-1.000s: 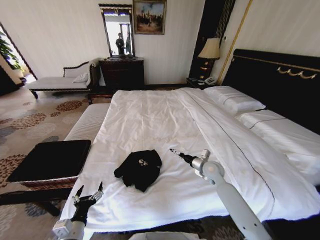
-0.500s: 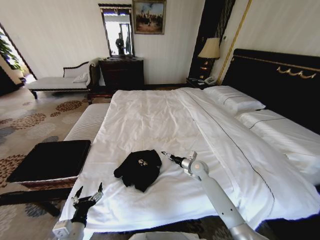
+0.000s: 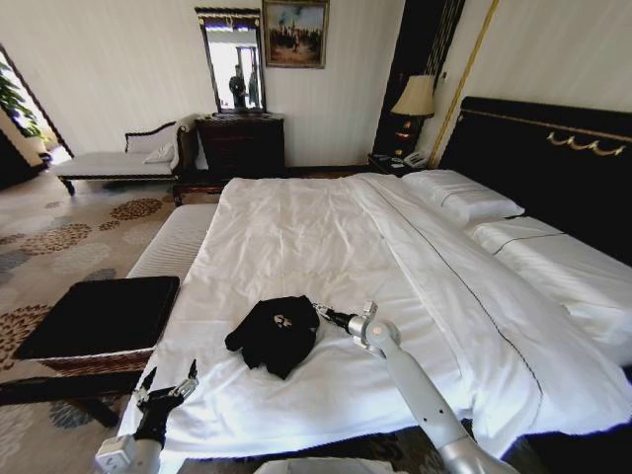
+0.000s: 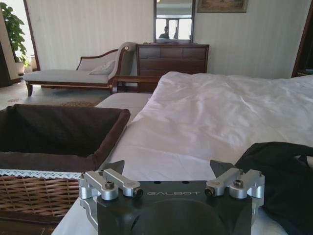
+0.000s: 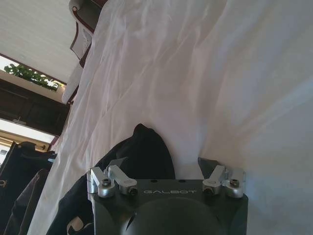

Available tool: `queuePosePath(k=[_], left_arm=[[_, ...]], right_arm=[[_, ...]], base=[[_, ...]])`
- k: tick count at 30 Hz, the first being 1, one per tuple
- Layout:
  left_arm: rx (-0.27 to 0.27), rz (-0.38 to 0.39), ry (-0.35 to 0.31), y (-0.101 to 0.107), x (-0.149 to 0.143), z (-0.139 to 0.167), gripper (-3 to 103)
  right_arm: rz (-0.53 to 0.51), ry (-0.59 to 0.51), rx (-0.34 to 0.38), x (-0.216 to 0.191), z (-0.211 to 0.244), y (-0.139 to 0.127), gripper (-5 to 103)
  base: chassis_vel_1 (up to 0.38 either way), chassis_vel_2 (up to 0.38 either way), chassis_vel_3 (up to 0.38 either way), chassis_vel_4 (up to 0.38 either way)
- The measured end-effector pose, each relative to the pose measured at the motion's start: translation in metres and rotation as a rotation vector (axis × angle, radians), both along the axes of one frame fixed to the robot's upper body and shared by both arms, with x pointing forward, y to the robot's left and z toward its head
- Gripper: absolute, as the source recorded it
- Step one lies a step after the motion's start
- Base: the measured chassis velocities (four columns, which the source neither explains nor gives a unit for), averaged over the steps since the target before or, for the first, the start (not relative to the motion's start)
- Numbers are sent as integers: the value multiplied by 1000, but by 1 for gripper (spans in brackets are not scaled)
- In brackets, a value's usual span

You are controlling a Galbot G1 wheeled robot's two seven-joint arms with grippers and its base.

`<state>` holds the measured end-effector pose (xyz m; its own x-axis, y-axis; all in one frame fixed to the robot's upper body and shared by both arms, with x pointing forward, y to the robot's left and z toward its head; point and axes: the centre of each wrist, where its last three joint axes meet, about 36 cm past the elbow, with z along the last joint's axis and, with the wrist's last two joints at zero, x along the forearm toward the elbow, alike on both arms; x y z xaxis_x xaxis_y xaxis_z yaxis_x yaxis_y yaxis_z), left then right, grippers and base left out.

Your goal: Fold the clothes on the bed and place them into the basket.

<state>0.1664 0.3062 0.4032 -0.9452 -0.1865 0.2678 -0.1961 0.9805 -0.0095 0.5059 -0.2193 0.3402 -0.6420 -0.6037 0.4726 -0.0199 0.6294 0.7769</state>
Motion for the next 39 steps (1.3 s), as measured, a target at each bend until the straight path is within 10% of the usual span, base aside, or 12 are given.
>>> queuePosePath(k=[17,29,39], left_arm=[[5,14,4,5,2,1,98],[-3,17,9,5,4,-1,98],[-12,25,13,7,6,-6,98]], right_arm=[[-31,19,37,1,-11,5,46],[7,22,34,2,-10,20,46],[12,19,37,5,-9,22,12]], base=[[0,0,0,0],[0,0,0,0],[0,0,0,0]])
